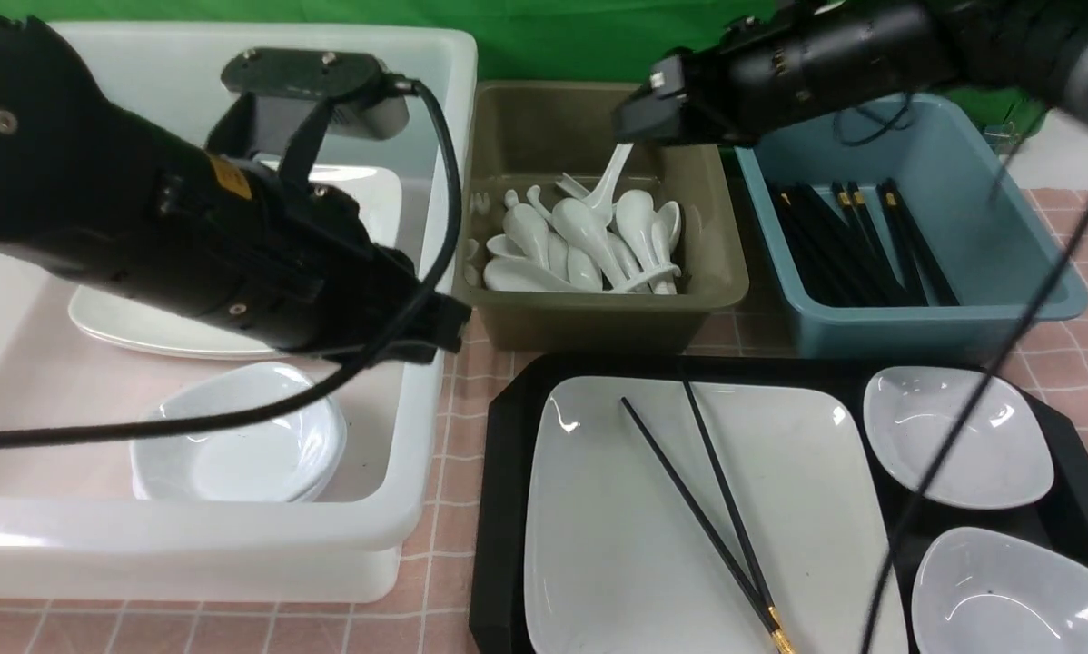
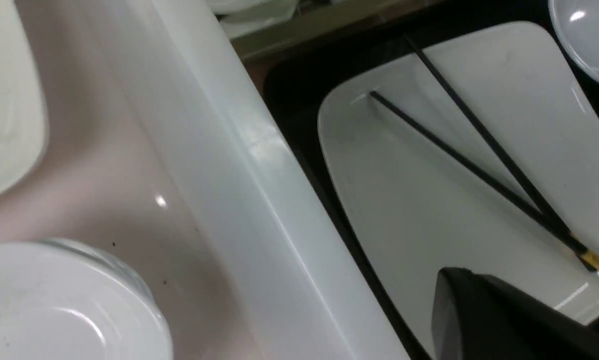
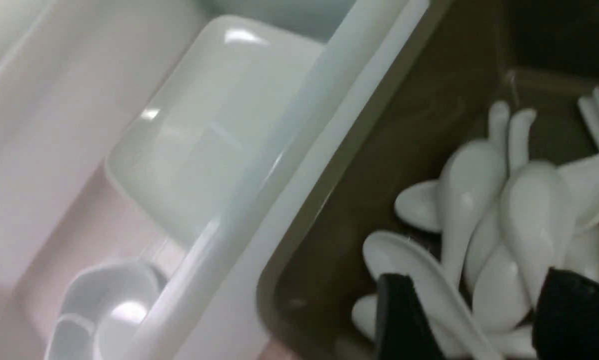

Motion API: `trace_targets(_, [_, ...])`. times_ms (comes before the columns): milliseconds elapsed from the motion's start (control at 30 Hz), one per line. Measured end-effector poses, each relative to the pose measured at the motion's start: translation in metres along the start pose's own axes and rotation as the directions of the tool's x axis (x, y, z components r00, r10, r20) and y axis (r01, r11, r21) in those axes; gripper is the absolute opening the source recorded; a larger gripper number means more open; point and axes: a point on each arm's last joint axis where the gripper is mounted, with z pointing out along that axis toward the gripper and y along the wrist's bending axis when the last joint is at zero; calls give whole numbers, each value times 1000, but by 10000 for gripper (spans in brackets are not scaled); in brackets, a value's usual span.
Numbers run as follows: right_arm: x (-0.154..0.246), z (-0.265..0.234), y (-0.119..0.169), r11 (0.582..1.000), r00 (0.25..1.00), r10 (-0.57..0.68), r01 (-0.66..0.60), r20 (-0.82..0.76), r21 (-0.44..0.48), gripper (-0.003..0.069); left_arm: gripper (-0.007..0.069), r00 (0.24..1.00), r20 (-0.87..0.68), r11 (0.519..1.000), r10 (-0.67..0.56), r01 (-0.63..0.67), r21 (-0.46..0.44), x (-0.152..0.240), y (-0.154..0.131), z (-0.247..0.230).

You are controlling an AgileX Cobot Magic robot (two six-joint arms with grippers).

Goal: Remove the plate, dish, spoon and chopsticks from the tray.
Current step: Use the right arm to put the soup spoon into the small storage box in the middle, then use the left arm to grab a pair of chopsticks from the plate

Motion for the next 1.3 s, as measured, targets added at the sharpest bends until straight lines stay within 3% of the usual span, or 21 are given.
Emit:
trace_targets(100, [7,-54,21,993,979,-89,102,-182,65,111,-3,999,-26,999,24,-23,33,3,-8,1])
trace_targets(133, [10,-74,29,982,968,-90,126,-235,140,69,-3,999,-32,998,43,-42,50,4,-16,3])
trace_targets(167, [10,-81,33,980,969,-84,123,-233,159,57,-3,998,-36,998,47,-45,54,4,-17,3])
trace_targets(200, [12,-101,39,957,969,-74,136,-238,256,37,-6,997,-49,995,59,-55,83,5,-31,6])
trace_targets(300, [30,-143,56,902,968,-50,151,-248,406,32,-11,988,-135,991,71,-54,122,7,-69,23])
trace_targets(533, [91,-184,89,891,964,-10,129,-265,436,32,15,963,-258,993,76,-49,110,-4,-135,80])
trace_targets(667, [125,-198,102,891,962,4,120,-272,439,34,137,932,-357,994,64,-29,101,0,-163,121])
trace_targets(767, [139,-203,108,890,963,4,120,-271,439,37,227,919,-394,997,25,6,76,5,-168,142])
trace_targets(800, [145,-207,111,889,964,1,121,-267,441,39,309,911,-412,998,-9,36,58,6,-169,152])
trace_targets(933, [155,-219,121,884,972,-25,130,-234,448,41,511,893,-443,996,-77,90,10,13,-168,176])
trace_targets(1033, [157,-225,126,881,977,-41,134,-209,454,43,598,890,-442,993,-109,118,-9,17,-167,189])
trace_targets(1167, [160,-231,131,878,980,-57,139,-188,458,46,624,887,-441,990,-136,139,-25,23,-166,208])
trace_targets(1300, [161,-233,133,877,981,-62,141,-183,459,50,571,887,-439,989,-143,143,-32,28,-165,222])
